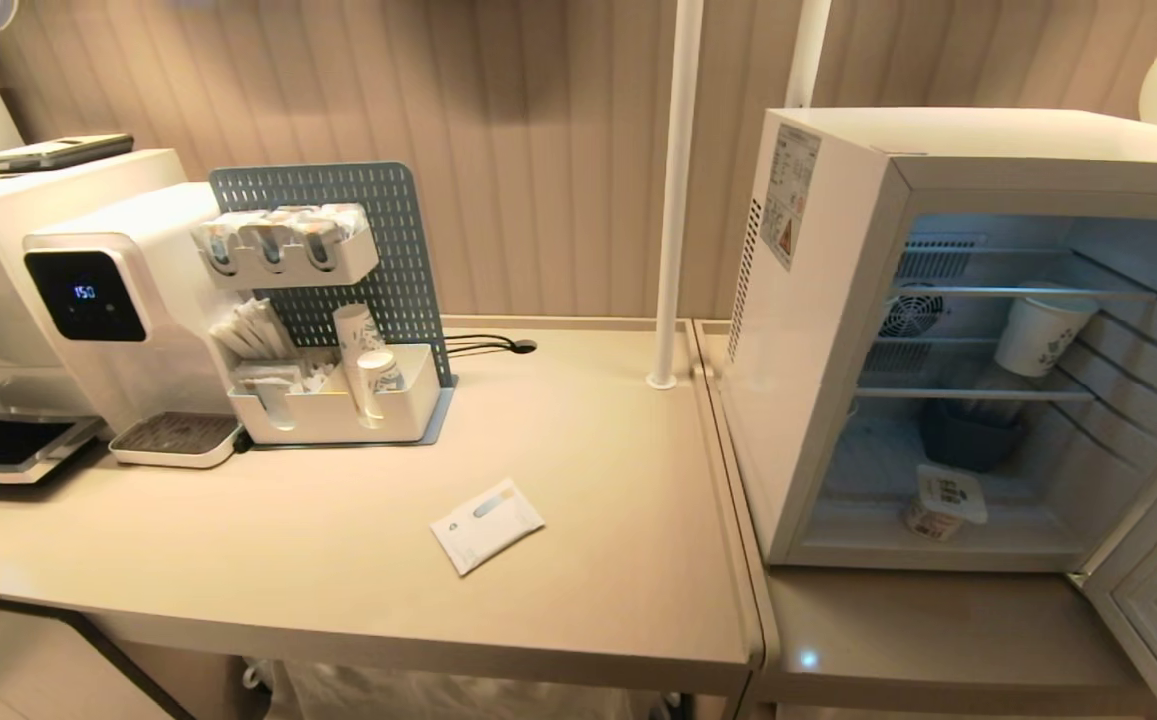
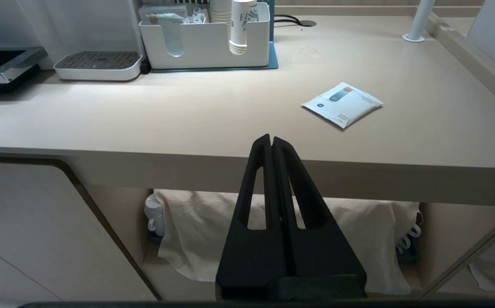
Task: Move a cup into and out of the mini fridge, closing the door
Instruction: Close the freezer door
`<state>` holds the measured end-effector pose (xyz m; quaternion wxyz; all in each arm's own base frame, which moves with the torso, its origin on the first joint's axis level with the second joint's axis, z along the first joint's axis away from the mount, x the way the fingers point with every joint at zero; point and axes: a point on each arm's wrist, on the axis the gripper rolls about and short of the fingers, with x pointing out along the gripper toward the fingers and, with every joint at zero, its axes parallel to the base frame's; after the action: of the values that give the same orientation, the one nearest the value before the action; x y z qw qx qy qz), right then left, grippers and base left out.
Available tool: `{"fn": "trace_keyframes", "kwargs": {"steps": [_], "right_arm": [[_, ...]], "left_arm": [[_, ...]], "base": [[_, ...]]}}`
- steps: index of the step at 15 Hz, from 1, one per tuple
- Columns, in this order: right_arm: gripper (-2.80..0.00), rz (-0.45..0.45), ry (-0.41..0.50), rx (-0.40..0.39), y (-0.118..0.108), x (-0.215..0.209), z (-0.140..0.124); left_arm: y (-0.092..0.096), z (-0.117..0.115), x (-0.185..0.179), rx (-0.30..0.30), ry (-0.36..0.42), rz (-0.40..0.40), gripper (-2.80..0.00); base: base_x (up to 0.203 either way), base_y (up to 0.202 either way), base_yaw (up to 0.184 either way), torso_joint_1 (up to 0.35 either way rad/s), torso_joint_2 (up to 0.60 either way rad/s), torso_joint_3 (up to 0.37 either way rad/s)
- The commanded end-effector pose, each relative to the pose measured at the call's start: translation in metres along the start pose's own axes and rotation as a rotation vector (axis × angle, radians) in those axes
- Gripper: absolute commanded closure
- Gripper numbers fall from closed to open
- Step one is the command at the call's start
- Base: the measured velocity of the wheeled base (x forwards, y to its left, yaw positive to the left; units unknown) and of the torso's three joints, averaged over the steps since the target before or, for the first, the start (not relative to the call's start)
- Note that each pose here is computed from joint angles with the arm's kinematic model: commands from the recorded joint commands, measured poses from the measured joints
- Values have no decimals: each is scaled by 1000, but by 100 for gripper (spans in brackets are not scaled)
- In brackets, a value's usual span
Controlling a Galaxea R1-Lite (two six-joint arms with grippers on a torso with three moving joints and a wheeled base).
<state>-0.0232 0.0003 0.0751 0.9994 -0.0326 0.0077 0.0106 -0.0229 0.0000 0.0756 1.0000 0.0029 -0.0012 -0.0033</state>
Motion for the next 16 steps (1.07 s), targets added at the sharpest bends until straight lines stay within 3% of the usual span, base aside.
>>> {"fn": "trace_keyframes", "kwargs": {"steps": [1, 6, 11, 16], "right_arm": [[0, 1, 2, 1, 0, 0, 0], [0, -1, 2, 7, 0, 0, 0], [0, -1, 2, 6, 0, 0, 0], [0, 0, 5, 6, 0, 0, 0]], "left_arm": [[0, 0, 0, 0, -1, 0, 0], [0, 0, 0, 0, -1, 0, 0], [0, 0, 0, 0, -1, 0, 0], [0, 0, 0, 0, 0, 0, 0]], "base": [[0, 0, 0, 1, -4, 184], [0, 0, 0, 3, 3, 180], [0, 0, 0, 2, 1, 21], [-175, 0, 0, 10, 6, 7]]}}
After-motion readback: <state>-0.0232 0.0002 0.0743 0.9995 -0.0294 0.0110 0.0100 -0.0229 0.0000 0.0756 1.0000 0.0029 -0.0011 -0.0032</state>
